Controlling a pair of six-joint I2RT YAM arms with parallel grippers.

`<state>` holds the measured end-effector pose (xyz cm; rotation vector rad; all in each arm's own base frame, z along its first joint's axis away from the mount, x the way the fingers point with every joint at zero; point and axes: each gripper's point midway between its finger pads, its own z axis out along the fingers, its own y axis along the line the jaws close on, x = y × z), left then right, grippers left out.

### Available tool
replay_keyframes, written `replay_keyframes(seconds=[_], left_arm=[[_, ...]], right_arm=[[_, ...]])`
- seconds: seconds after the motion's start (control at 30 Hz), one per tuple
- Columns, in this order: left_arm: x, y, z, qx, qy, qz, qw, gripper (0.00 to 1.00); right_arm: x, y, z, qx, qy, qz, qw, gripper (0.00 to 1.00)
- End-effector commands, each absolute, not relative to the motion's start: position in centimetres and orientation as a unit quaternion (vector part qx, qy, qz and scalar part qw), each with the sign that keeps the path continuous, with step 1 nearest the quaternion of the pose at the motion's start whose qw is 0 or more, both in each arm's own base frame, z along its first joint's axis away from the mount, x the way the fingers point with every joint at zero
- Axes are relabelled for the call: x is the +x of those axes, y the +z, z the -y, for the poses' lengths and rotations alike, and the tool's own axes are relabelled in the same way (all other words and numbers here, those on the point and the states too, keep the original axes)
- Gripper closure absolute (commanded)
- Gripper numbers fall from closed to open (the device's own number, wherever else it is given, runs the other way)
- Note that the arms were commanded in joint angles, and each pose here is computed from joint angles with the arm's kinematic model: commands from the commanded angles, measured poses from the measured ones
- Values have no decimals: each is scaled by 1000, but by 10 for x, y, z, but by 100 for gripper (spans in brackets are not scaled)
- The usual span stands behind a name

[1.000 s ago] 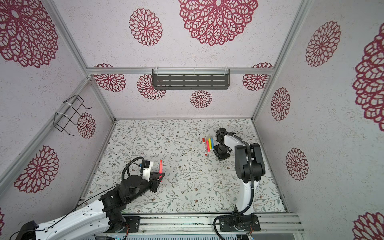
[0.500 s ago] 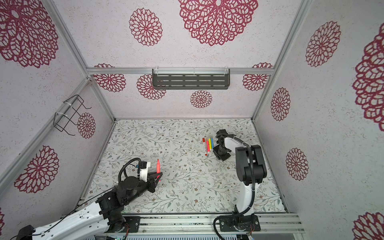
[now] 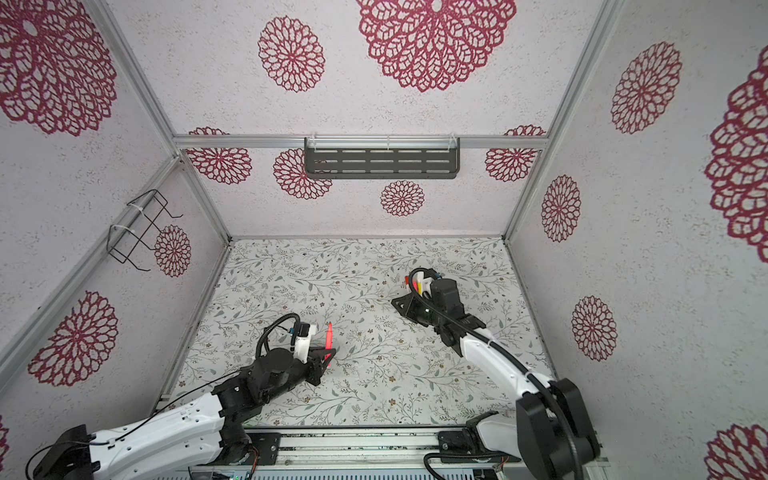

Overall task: Insert the pens into the pen caps
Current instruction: 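Carry the clear cap with the right gripper above the left-held highlighter tip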

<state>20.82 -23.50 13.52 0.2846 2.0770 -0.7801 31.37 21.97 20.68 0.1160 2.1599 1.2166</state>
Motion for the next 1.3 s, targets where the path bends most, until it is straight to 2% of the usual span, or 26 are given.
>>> replay_keyframes(seconds=[0.0, 0.3, 0.67, 1.27], left_arm=[[211, 163, 259, 120, -368, -804, 451, 100], [211, 168, 301, 148, -403, -794, 430, 100], [208, 166, 339, 168, -428, -788, 410, 100], [207, 169, 342, 171, -429, -785, 413, 100]], right_arm=[[293, 275, -231, -51, 536, -733, 416, 100], [263, 292, -217, -60, 564, -678, 467, 100], [266, 282, -240, -54, 608, -657, 442, 100], [263, 268, -266, -88, 593, -679, 424, 100]])
